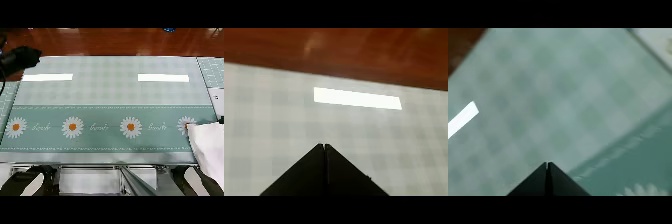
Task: Fold the shirts.
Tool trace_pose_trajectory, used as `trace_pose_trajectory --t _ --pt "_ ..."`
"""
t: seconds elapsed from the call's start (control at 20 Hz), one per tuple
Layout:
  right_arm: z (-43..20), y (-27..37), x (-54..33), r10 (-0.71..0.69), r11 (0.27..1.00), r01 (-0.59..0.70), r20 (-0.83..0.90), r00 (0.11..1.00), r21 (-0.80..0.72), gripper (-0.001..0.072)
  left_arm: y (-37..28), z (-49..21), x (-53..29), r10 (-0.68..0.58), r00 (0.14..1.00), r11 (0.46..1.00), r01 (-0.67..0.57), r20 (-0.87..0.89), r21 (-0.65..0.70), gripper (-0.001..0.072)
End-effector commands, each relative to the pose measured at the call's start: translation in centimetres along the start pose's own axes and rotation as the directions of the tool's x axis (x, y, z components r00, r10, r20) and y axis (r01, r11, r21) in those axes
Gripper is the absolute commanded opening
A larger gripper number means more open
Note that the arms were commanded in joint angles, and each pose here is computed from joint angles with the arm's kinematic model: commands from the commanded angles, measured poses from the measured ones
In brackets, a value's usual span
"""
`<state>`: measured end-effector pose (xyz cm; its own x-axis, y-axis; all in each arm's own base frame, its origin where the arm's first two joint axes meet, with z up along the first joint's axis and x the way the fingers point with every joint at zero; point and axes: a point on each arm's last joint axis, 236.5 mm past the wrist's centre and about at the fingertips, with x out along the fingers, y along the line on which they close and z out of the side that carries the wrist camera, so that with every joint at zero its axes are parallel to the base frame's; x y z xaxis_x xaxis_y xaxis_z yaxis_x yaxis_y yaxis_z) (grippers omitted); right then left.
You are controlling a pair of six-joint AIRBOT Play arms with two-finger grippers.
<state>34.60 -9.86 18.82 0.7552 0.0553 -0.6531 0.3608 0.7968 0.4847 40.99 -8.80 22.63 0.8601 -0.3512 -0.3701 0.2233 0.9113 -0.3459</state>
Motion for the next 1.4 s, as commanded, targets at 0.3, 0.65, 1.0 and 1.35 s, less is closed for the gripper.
trace_pose_trajectory --t 0.3,0.65,1.0,1.35 --pt "-18.8 10.7 16.1 -0.185 0.851 -0.099 -0.469 0.863 -0.517 0.0027 2.1 -16.6 7.7 0.116 0.767 0.989 -0.149 -0.631 0.0 0.002" --pt "-19.4 8.8 16.1 -0.262 0.835 -0.06 -0.492 0.83 -0.546 0.0027 2.7 -18.9 7.6 0.116 0.705 0.989 -0.15 -0.7 0.012 0.002" --pt "-19.4 8.8 16.1 -0.262 0.835 -0.06 -0.493 0.83 -0.546 0.0027 2.6 -19.2 7.7 0.112 0.7 0.989 -0.148 -0.705 0.011 0.002" --pt "-19.4 8.8 16.1 -0.262 0.835 -0.06 -0.493 0.83 -0.546 0.0027 2.6 -19.2 7.7 0.112 0.7 0.989 -0.148 -0.705 0.011 0.0021"
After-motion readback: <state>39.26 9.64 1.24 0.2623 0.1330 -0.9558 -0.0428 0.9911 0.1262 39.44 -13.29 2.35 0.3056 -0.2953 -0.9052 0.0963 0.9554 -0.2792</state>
